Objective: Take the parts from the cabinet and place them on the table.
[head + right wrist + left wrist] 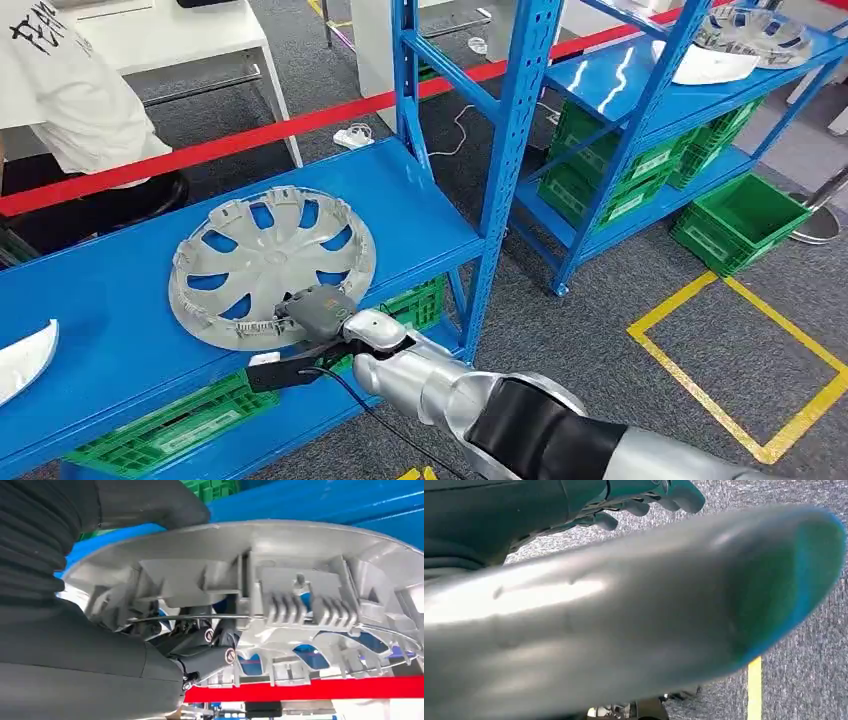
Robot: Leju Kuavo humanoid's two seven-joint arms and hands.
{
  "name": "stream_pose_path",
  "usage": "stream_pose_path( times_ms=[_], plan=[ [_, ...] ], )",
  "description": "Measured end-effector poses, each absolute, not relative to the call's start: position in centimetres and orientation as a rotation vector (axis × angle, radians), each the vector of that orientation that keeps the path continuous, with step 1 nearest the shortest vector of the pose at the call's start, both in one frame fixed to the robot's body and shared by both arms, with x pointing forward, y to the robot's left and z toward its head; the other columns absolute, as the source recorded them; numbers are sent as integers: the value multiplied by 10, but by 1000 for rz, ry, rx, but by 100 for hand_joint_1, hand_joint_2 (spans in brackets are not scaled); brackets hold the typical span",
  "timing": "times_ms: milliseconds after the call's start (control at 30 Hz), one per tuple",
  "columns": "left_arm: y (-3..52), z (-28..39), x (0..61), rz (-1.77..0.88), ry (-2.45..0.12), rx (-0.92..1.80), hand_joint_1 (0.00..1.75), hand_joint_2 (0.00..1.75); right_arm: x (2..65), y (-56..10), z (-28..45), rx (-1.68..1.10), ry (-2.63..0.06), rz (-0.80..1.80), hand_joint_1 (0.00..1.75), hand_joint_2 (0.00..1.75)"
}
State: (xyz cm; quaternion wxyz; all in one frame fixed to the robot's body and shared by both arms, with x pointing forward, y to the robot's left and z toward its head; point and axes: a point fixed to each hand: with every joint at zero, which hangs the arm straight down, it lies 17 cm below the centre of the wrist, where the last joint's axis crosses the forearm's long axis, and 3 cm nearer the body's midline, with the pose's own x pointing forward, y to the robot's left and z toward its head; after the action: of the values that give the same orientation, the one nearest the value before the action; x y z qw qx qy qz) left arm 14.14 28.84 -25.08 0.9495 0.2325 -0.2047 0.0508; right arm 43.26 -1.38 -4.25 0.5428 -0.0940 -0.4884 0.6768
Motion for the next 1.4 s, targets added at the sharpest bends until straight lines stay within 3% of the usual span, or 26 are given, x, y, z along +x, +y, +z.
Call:
stream_pose_path(
  times_ms=[267,300,967,1400],
  plan=[
    [289,-251,141,99,-413,477,0,0,436,-15,-40,-232,-1162,1609,175,175],
    [290,-251,141,96,-409,481,0,175,436,-14,-40,-231,-1162,1610,175,175],
    [297,-252,133,52,-353,525,0,175,440,-18,-39,-281,-1160,1639,175,175],
    [285,-254,132,-8,-384,475,0,175,474,-20,6,-492,-1413,1571,175,175]
  ],
)
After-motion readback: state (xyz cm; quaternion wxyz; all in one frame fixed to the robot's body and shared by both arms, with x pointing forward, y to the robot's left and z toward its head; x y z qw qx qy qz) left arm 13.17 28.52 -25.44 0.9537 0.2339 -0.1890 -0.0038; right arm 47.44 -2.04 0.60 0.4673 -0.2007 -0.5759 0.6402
